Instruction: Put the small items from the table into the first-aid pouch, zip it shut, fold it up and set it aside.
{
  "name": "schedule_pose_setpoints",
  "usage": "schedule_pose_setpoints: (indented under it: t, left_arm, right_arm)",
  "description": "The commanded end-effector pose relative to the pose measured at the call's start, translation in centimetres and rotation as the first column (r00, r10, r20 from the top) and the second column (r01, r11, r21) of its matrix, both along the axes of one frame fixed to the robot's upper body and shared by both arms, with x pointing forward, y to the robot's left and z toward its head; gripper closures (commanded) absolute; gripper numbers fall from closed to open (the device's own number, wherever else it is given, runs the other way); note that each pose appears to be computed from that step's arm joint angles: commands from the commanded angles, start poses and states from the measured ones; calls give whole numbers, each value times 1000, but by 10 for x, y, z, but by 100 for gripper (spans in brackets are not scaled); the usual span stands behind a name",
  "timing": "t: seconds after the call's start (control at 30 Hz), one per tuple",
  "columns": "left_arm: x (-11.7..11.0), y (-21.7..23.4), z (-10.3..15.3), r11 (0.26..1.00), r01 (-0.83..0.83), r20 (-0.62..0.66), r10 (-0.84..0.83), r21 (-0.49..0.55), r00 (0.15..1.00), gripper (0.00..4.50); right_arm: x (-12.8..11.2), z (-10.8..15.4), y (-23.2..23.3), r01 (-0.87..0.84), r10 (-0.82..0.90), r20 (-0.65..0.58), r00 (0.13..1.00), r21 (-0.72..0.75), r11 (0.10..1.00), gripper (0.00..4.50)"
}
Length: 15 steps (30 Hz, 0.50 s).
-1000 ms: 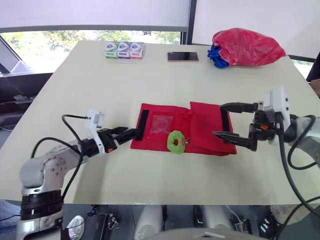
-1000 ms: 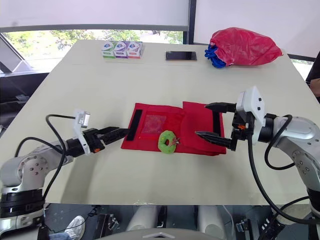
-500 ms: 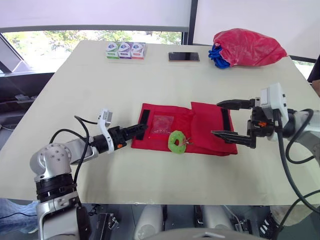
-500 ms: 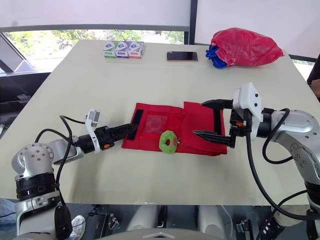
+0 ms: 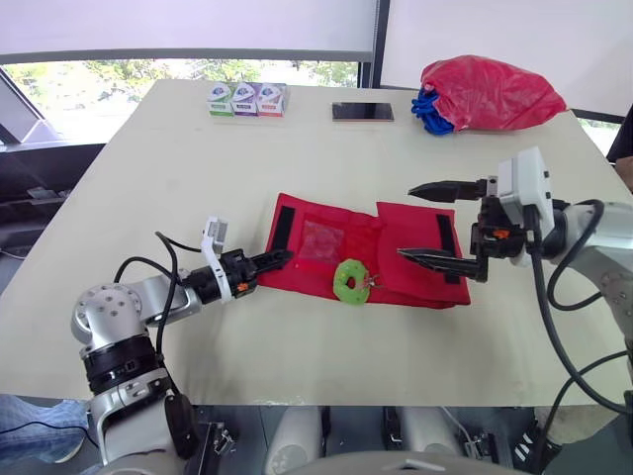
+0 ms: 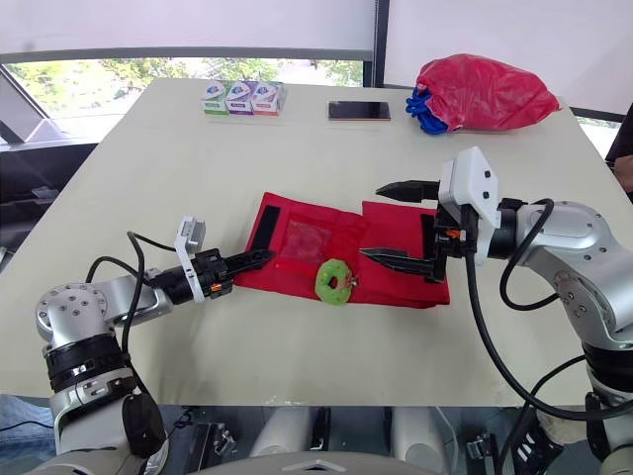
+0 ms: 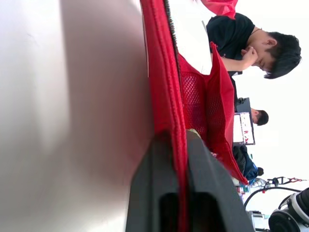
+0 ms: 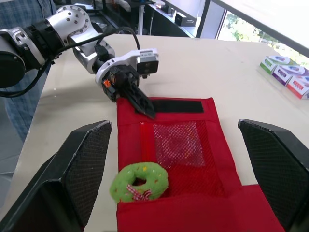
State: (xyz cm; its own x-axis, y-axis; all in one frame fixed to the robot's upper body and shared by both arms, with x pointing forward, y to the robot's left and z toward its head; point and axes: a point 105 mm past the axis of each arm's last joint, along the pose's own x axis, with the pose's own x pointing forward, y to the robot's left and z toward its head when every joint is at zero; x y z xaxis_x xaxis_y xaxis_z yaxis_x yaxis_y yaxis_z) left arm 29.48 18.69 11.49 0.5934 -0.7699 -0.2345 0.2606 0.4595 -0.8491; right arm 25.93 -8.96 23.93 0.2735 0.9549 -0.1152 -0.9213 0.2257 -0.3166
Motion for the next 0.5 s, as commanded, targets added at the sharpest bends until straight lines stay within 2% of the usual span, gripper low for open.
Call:
schedule_pose_setpoints:
  t: [0.03,0.2,0.23,0.27,0.3,0.5]
  left_arm:
    - [-6,7,12,1000,22,39,-22,9,999,444]
    - [-5,19,18,997,39,37,-42,68,998,444]
    - [-4,21,21,996,45,44,-49,75,998,450]
    - [-3,22,23,996,48,49,-52,80,997,450]
    - [-2,23,24,995,52,50,-57,83,997,450]
    - [-4,28,24,988,96,43,-102,125,994,450]
  right_arm:
    - [5,4,3,9,-9,25,1000,14,1000,0]
    - [26,-25,7,15,-13,24,1000,-85,996,0]
    - [32,-28,8,35,-33,18,999,-70,997,40]
    - [37,-33,9,42,-41,8,999,-71,997,55]
    - [40,-38,11,40,-40,2,999,-80,996,88]
    - [59,-65,20,35,-37,-9,999,-145,989,394]
